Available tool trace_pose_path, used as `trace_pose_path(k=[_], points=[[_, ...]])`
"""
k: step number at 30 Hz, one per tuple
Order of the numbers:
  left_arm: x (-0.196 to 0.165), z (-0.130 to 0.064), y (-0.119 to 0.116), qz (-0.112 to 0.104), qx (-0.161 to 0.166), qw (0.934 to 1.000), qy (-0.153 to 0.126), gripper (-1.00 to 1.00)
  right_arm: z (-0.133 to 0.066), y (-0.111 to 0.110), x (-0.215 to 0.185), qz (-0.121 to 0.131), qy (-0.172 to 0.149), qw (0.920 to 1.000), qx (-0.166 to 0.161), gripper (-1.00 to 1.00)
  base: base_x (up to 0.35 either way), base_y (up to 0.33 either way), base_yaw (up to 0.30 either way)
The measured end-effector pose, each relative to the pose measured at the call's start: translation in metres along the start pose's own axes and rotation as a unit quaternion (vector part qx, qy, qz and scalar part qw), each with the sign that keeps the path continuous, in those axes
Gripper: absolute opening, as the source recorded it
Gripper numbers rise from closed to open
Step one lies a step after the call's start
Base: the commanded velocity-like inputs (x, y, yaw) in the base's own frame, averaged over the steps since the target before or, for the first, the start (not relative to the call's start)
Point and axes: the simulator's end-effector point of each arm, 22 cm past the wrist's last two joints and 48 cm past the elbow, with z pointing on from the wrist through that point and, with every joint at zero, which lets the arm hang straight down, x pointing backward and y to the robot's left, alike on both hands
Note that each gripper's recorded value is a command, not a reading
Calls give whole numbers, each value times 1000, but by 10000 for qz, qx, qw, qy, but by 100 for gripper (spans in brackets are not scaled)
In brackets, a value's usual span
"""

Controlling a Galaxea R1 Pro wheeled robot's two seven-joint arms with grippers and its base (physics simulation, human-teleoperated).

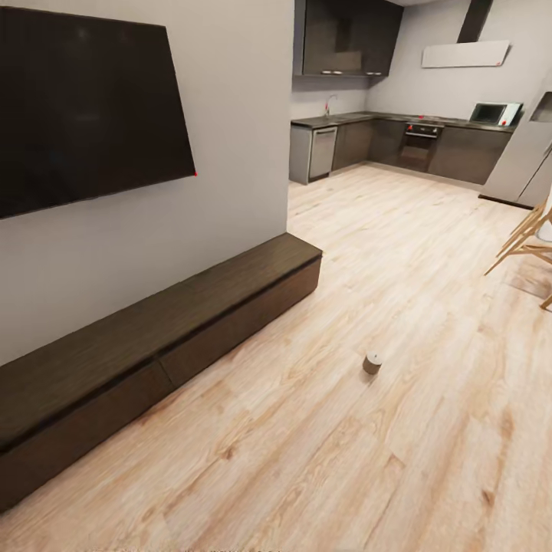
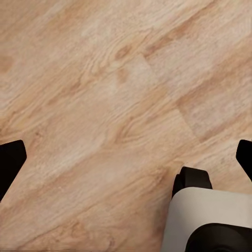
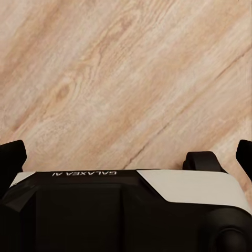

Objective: Place each of the two pumpkins and all three candles from the living room inside a cabinet in the living room (use any cabinet), then make sure every cabinet is closed, and position the cauldron so it is next to a table in the living room.

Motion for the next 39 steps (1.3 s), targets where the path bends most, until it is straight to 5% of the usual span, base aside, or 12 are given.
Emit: trace_pose_path(k=[16,28,39], points=[[7,1,1,11,-11,10000,79,100,1,5,6,18,78,10000,-23,100,0,0,234],[8,1,1,12,-11,10000,92,100,-1,-5,8,75,114,9986,511,100,0,0,276],[9,1,0,12,-4,9999,112,100,-3,3,16,-133,156,9986,480,100,0,0,282]])
